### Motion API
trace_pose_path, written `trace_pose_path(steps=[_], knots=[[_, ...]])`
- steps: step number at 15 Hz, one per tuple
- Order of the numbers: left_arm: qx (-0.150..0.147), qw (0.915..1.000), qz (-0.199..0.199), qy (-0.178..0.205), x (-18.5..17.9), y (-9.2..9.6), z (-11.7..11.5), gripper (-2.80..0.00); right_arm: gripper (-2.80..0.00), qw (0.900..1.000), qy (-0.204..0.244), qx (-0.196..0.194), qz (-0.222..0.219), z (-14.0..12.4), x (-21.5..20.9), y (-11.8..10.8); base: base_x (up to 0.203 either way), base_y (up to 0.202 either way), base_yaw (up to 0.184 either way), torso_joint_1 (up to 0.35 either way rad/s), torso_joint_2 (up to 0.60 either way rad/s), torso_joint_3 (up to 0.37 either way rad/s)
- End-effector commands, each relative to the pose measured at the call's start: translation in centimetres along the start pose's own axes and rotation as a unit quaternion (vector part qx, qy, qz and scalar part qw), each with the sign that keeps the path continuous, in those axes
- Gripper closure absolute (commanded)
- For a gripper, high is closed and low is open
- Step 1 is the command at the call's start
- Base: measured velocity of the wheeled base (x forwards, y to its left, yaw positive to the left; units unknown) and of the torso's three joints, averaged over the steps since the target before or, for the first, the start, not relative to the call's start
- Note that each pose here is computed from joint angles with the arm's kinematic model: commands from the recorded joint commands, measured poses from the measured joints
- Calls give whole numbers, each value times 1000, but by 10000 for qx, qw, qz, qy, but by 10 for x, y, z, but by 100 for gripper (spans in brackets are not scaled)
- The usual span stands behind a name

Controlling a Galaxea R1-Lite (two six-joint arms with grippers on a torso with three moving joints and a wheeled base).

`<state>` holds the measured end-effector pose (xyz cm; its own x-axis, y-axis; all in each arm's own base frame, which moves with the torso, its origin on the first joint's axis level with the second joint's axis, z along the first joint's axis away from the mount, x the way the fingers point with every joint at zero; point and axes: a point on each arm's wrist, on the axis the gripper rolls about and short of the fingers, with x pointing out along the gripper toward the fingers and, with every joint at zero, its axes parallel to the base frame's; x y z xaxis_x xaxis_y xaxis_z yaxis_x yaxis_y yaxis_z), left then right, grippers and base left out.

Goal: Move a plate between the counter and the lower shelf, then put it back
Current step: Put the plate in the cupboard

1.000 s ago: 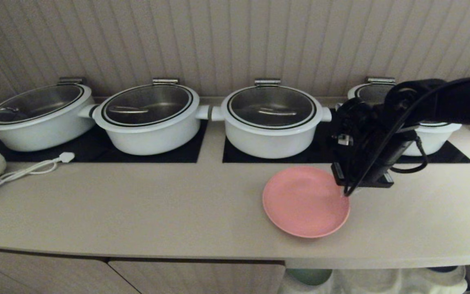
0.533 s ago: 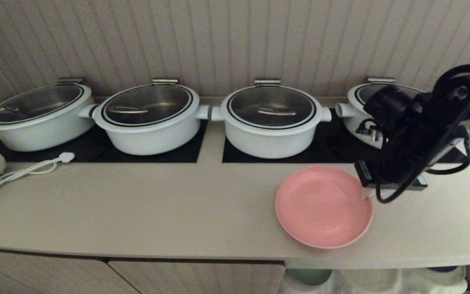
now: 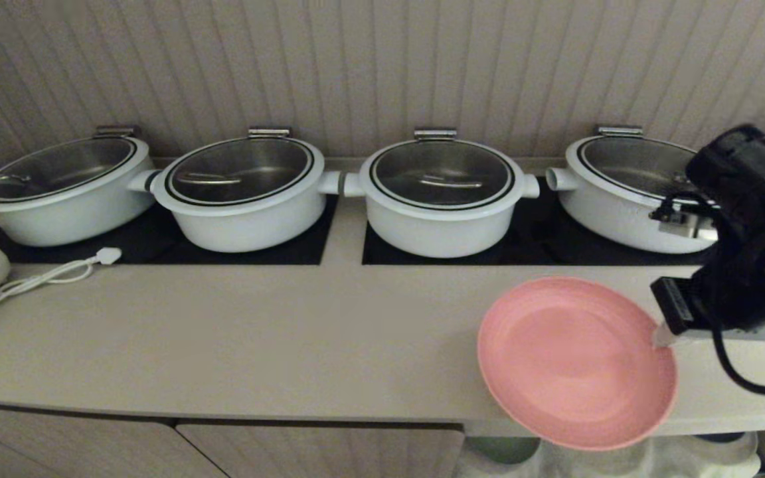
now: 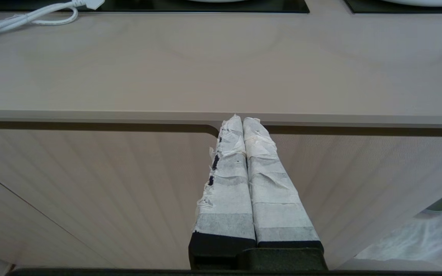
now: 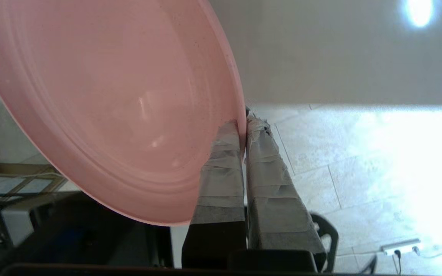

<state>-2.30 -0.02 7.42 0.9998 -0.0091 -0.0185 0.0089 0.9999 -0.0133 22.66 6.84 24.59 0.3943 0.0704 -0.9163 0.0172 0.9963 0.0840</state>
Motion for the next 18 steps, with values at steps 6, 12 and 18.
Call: trace_pose_path(steps=[6,12,18], knots=[[-3,10000,0,0,0,0,0,0,0,9964,-75,833,-119,-62,-25,-25,0,0,0,0,0,0],[-3,10000,0,0,0,0,0,0,0,9909,-60,1345,-52,-98,-20,-36,0,0,0,0,0,0],[-3,10000,0,0,0,0,0,0,0,9846,-13,1696,422,-125,-22,-42,0,0,0,0,0,0]])
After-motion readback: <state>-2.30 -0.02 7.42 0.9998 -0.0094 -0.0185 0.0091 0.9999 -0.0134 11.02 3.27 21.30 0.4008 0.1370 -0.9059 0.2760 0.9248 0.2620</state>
